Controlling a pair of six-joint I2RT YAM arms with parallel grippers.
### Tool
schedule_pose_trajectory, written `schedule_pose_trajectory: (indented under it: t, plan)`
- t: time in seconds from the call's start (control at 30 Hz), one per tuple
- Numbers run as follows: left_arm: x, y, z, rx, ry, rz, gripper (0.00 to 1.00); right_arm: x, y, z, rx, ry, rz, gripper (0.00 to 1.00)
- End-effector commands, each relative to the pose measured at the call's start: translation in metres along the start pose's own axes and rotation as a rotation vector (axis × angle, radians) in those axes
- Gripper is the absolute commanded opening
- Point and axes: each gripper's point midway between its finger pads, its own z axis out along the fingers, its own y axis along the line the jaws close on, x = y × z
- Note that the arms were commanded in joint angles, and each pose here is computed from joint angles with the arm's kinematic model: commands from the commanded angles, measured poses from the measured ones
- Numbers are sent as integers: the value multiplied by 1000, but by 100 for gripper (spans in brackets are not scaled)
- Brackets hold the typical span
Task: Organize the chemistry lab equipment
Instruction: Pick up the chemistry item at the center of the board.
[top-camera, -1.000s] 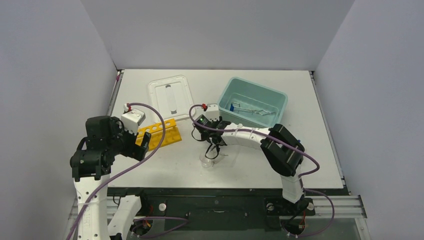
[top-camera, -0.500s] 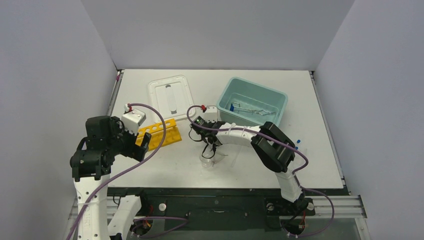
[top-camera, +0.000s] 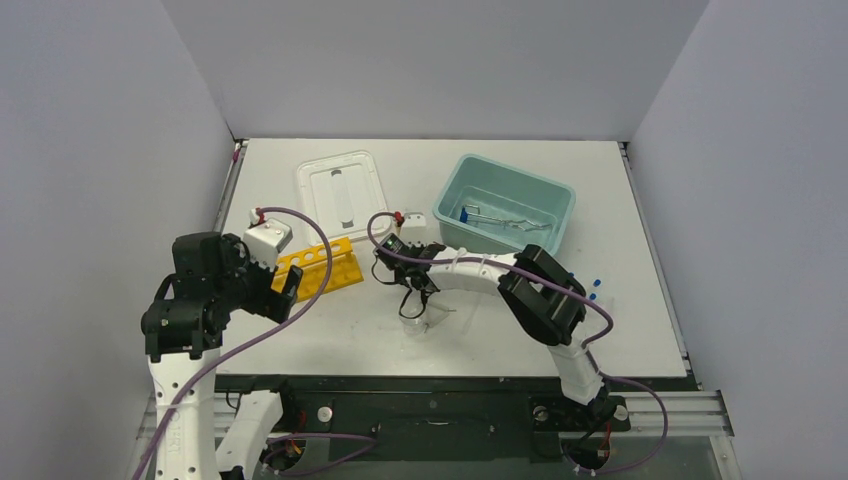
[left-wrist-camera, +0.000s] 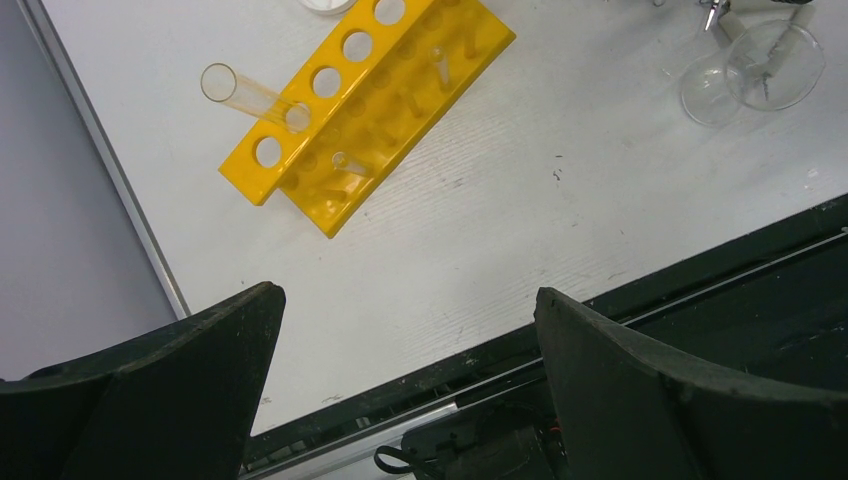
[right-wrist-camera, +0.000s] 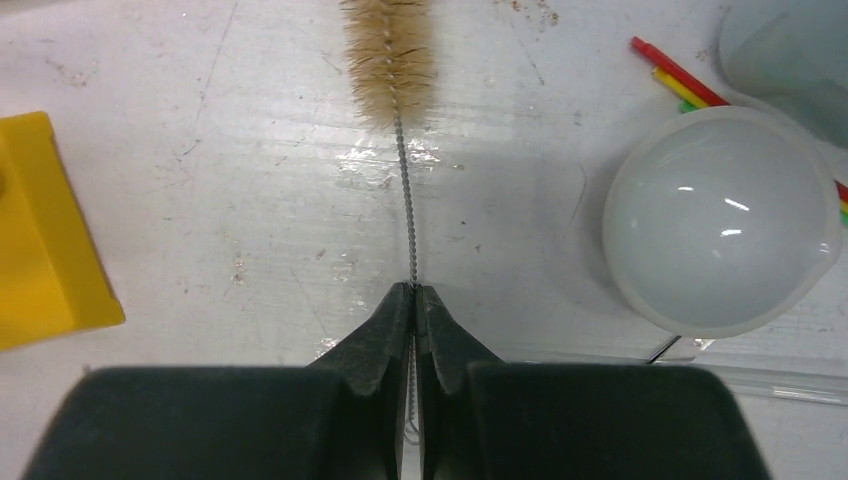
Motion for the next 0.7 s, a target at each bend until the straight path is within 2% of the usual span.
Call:
schedule_pose_trajectory:
  t: [0.0, 0.4, 0.57, 0.67]
  plan:
    - [-7, 1, 2, 1, -31, 0, 97, -40, 23, -19, -96, -71, 10, 0]
    - [-3, -1, 5, 19, -9, -8, 100, -127, 27, -74, -308, -177, -16, 0]
    - [-1, 0, 4, 12, 4, -1, 95, -152, 31, -117, -494, -174, -156, 0]
    - [0, 1, 4, 11, 9, 2, 94, -178, 6, -138, -462, -202, -304, 0]
